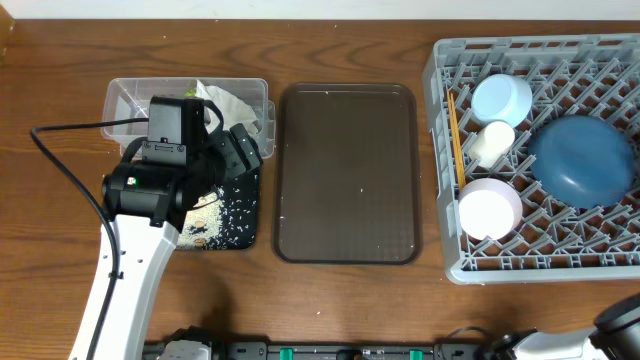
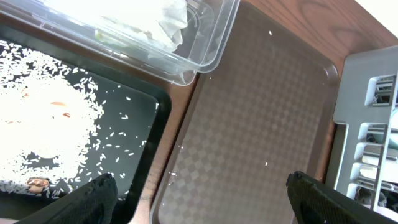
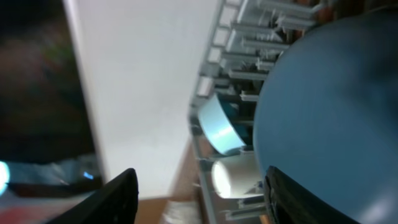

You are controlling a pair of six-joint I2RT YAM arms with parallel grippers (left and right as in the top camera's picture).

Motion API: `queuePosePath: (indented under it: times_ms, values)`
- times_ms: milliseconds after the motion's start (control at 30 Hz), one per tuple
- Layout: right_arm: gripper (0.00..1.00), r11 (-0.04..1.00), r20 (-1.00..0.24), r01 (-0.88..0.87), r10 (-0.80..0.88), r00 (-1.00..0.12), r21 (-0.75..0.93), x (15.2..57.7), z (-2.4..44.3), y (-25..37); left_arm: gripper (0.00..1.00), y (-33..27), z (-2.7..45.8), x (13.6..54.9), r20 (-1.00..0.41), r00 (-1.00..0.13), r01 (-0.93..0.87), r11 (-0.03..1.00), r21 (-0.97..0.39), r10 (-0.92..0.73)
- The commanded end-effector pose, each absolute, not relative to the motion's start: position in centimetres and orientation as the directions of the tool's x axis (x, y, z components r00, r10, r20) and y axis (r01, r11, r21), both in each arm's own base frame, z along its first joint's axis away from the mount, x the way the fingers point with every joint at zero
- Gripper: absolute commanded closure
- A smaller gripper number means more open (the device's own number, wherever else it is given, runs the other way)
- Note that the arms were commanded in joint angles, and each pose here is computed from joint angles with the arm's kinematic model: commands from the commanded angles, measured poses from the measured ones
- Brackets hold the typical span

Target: Sort waste into correct bins and load items into the dishwasher rack

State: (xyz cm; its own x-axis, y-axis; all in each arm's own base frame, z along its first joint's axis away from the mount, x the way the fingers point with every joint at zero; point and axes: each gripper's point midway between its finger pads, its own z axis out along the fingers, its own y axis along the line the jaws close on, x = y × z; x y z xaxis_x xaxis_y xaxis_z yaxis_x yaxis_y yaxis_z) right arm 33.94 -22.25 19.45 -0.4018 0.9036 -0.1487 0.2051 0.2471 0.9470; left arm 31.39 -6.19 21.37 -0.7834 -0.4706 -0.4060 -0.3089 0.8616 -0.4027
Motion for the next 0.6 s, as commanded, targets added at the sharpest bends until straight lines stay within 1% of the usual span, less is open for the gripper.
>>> queuePosePath:
  times_ms: [0,33,100,167,200,267,333,433,567]
  values:
    - [0.36,0.463,-0.309,0.216,0.809,-0.501,0.86,36.7,17.0,-19.3,0.1,-6.0,21.9,31.7,-0.42,-0.777,-0.305,0.864,-0.401,-0.469]
    - [0.36,0.535,-0.354,0.219,0.762,-0.541,0.816,37.7,16.1,-17.9,0.1,-6.0,21.9,31.7,-0.42,-0.777,-0.305,0.864,-0.401,-0.469]
    - [0.34,0.611,-0.389,0.241,0.712,-0.585,0.754,39.0,14.9,-16.2,0.1,-6.0,21.9,31.7,-0.42,-0.777,-0.305,0.864,-0.401,-0.469]
    - [0.27,0.71,-0.431,0.261,0.633,-0.643,0.654,40.5,13.3,-13.7,0.1,-6.0,21.9,31.7,-0.42,-0.777,-0.306,0.864,-0.401,-0.47]
    - [0.25,0.763,-0.462,0.242,0.577,-0.673,0.6,41.1,12.8,-12.4,0.1,-6.0,21.9,31.7,-0.42,-0.777,-0.305,0.864,-0.401,-0.469]
    - [0.16,0.855,-0.514,0.184,0.449,-0.731,0.485,42.2,11.9,-9.6,0.1,-6.0,21.9,31.7,-0.42,-0.777,-0.305,0.864,-0.401,-0.469]
    - [0.01,0.921,-0.558,0.105,0.314,-0.769,0.374,43.2,11.5,-6.8,0.1,-6.0,21.9,31.7,-0.42,-0.777,-0.305,0.864,-0.401,-0.469]
    - [0.01,0.975,-0.606,-0.022,0.12,-0.786,0.222,44.6,11.9,-2.3,0.1,-6.0,21.9,31.7,-0.42,-0.777,-0.305,0.864,-0.401,-0.469]
    - [0.01,0.996,-0.62,-0.059,-0.008,-0.785,0.062,45.5,13.3,1.4,0.1,-6.0,21.9,31.7,-0.42,-0.777,-0.305,0.864,-0.401,-0.469]
